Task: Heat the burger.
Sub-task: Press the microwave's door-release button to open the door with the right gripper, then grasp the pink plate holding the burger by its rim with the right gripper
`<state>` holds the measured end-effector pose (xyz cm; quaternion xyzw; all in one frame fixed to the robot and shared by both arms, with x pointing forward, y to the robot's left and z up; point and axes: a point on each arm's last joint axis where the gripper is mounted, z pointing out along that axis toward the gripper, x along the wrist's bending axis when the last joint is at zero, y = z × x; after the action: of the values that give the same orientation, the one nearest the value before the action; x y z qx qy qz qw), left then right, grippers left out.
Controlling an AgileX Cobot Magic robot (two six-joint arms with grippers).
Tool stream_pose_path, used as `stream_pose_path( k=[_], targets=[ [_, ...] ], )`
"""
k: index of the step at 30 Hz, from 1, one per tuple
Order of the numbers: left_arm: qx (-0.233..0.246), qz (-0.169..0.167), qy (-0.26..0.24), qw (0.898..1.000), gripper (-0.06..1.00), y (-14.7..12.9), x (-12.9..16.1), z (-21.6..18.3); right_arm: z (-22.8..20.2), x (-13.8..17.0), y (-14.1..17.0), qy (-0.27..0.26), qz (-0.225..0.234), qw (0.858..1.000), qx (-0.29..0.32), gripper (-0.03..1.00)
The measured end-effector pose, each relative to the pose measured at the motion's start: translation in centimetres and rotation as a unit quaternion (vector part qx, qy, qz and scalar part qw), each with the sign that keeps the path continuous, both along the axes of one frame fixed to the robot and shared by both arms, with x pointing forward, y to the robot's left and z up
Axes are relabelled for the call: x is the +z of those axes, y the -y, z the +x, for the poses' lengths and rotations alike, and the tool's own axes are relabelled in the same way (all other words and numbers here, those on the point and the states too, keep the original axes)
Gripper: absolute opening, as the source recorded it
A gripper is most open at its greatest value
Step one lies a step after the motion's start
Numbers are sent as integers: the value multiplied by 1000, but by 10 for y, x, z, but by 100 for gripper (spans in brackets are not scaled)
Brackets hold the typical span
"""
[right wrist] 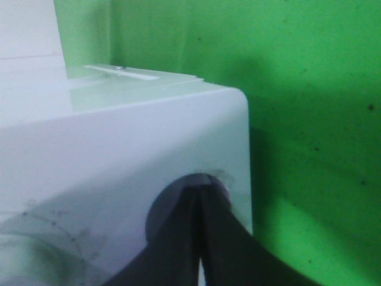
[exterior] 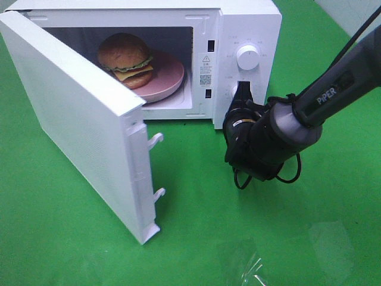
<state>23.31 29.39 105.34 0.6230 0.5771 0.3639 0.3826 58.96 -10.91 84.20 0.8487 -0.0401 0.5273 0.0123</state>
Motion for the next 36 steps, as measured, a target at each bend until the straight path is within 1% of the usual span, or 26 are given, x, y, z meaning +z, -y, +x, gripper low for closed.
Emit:
stream_pose_path(
  k=[7,9,13,14,17,19,20,21,26,28,29,30,31,32,33,34,35,36],
  targets=[
    [0,0,0,1000,84,0,0,0,-5,6,3,0,-9,1000,16,0],
    [0,0,0,1000,84,0,0,0,-13,10,5,-1,-17,999,33,0],
    [0,0,0,1000,84,0,0,0,-21,14,3,-3,-20,999,48,0],
    [0,0,0,1000,84,0,0,0,-26,16,1,-8,-23,998,63,0],
    [0,0,0,1000,84,0,0,0,-30,17,0,-13,-25,997,73,0],
    [0,0,0,1000,84,0,0,0,-44,16,1,-42,-31,994,99,0],
    [0,0,0,1000,84,0,0,0,-44,16,1,-42,-31,994,99,0],
    [0,0,0,1000,84,0,0,0,-51,16,3,-53,-40,992,109,0],
    [0,0,0,1000,84,0,0,0,-59,23,8,-55,-55,989,125,0],
    [0,0,0,1000,84,0,0,0,-72,36,14,-68,-87,981,162,0],
    [0,0,0,1000,84,0,0,0,-72,36,14,-68,-87,981,162,0],
    [0,0,0,1000,84,0,0,0,-78,41,16,-75,-106,974,184,0],
    [0,0,0,1000,84,0,0,0,-78,41,16,-75,-106,974,184,0],
    [0,0,0,1000,84,0,0,0,-82,47,17,-78,-120,969,202,0],
    [0,0,0,1000,84,0,0,0,-87,54,19,-82,-145,958,232,0],
    [0,0,0,1000,84,0,0,0,-87,54,19,-82,-145,958,232,0],
    [0,0,0,1000,84,0,0,0,-93,64,19,-84,-170,945,267,0],
    [0,0,0,1000,84,0,0,0,-93,64,19,-84,-170,945,267,0]
  ],
)
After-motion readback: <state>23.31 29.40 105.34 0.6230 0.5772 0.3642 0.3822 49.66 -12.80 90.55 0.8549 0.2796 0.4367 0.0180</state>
